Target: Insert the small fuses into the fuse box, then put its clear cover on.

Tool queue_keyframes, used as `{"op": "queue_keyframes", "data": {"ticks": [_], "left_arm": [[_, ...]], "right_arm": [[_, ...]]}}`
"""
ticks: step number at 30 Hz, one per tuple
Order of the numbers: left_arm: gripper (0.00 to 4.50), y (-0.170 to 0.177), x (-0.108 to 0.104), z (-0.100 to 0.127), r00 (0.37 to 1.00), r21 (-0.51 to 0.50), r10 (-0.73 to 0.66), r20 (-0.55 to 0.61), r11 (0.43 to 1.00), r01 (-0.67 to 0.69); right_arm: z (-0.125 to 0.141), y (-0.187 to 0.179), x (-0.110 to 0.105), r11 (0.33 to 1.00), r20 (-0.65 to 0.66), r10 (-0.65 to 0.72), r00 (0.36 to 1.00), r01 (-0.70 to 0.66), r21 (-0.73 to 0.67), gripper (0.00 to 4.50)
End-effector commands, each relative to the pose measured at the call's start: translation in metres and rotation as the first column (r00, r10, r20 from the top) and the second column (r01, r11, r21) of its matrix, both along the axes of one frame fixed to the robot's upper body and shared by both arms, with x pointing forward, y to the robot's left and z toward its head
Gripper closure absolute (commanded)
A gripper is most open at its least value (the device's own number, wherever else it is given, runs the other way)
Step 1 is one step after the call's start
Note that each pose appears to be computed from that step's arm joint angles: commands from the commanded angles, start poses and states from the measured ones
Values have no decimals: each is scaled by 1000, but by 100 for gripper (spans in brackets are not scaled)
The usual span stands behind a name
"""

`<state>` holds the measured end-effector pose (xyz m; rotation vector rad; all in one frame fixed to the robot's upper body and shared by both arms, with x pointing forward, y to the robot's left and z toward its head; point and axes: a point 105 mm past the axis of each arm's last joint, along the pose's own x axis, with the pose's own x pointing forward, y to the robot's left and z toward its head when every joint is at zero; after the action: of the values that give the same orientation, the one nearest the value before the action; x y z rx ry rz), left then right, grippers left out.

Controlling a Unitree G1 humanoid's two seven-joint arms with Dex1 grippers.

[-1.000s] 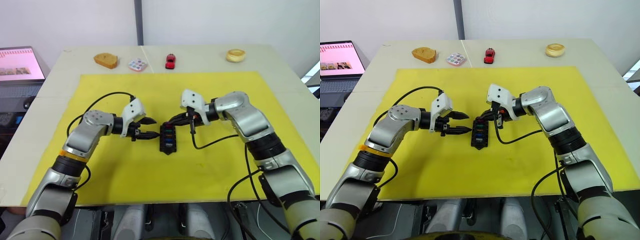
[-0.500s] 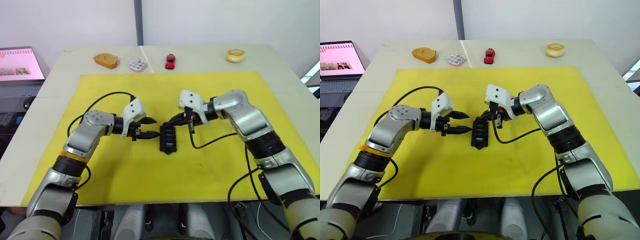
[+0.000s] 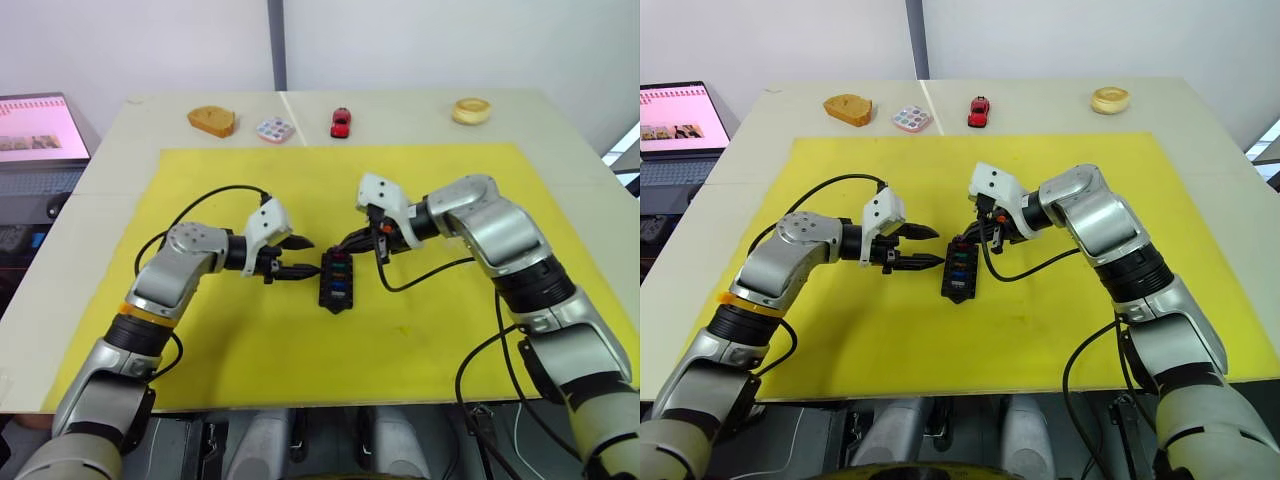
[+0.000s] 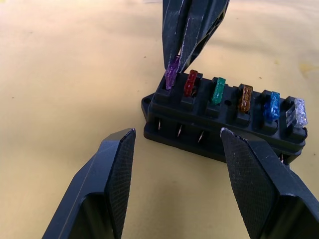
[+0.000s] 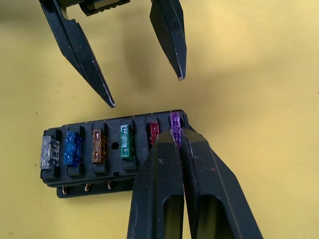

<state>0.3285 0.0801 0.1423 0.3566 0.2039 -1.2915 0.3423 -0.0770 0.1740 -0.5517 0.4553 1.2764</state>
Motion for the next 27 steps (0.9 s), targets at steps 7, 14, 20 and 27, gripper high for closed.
{"op": "queue_keyframes", "data": {"ticks": [7,14,20,27], "left_arm": [[165,-3,-7,17,998,-45,-16,54,999,18],[165,-1,-9,15,999,-49,-9,47,999,12],[165,0,-10,14,999,-49,-3,39,999,5],[165,2,-9,14,999,-48,0,38,999,2]], "right_arm": [[10,6,-7,995,97,91,991,-87,-48,450],[1,4,-9,995,94,83,992,-77,-70,450],[9,5,-7,997,102,63,993,-59,-41,450],[31,6,-5,999,119,46,992,-49,23,450]]}}
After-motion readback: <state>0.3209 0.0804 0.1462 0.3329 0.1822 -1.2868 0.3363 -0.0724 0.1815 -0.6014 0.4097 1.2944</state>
